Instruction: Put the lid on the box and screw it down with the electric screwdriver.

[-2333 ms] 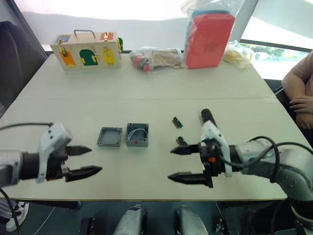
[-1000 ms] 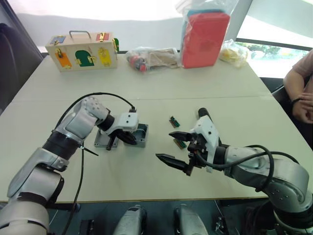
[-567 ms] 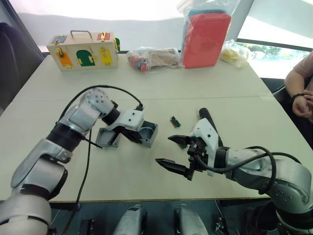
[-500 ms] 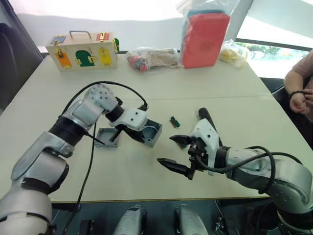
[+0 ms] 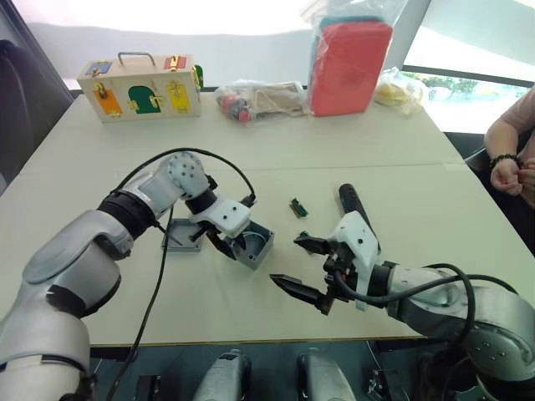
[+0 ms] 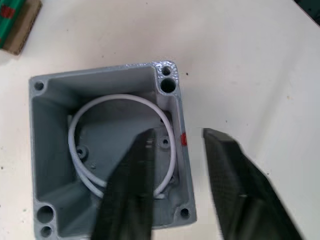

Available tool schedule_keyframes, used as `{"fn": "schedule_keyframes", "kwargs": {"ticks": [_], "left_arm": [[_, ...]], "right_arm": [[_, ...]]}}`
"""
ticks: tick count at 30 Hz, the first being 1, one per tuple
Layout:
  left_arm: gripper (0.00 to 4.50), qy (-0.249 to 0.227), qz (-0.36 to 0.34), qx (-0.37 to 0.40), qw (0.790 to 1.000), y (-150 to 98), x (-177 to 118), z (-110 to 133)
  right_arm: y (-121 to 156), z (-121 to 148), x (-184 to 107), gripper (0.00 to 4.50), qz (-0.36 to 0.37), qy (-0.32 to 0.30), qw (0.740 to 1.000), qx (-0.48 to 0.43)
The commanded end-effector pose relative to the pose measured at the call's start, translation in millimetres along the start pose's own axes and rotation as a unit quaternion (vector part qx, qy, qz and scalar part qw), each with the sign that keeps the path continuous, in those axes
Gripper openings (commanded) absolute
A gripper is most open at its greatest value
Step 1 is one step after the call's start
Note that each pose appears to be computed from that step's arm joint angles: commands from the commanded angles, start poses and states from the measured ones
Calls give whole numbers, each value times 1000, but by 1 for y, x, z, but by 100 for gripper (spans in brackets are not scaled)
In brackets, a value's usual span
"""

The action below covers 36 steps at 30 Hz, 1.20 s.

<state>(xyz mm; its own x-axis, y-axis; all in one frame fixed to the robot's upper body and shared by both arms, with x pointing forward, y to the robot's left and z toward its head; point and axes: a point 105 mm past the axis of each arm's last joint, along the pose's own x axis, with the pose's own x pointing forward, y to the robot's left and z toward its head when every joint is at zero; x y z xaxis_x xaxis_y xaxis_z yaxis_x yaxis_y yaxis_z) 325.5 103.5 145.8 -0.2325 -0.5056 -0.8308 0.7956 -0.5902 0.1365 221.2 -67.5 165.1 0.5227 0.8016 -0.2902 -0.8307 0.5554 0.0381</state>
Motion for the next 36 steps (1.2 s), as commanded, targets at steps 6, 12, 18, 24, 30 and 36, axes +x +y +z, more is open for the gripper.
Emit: {"fn": "schedule_keyframes", "kwargs": {"ticks": [6,12,18,24,30,36], "left_arm": [[218,-24,145,-100,984,-16,-112,35],[218,16,334,-337,880,-23,-140,-4],[218,30,433,-553,711,-37,-117,-41],[218,39,445,-644,621,-55,-99,-62],[218,63,438,-662,605,-66,-88,-74],[218,70,429,-681,589,-74,-77,-89]], "right_arm": [[13,41,-7,450,86,-50,994,-50],[11,58,9,450,117,-43,978,-165],[14,44,36,450,145,-16,952,-268],[22,42,48,450,156,-35,947,-279],[20,41,50,450,149,-39,950,-270],[19,42,50,450,137,-38,952,-270]]}}
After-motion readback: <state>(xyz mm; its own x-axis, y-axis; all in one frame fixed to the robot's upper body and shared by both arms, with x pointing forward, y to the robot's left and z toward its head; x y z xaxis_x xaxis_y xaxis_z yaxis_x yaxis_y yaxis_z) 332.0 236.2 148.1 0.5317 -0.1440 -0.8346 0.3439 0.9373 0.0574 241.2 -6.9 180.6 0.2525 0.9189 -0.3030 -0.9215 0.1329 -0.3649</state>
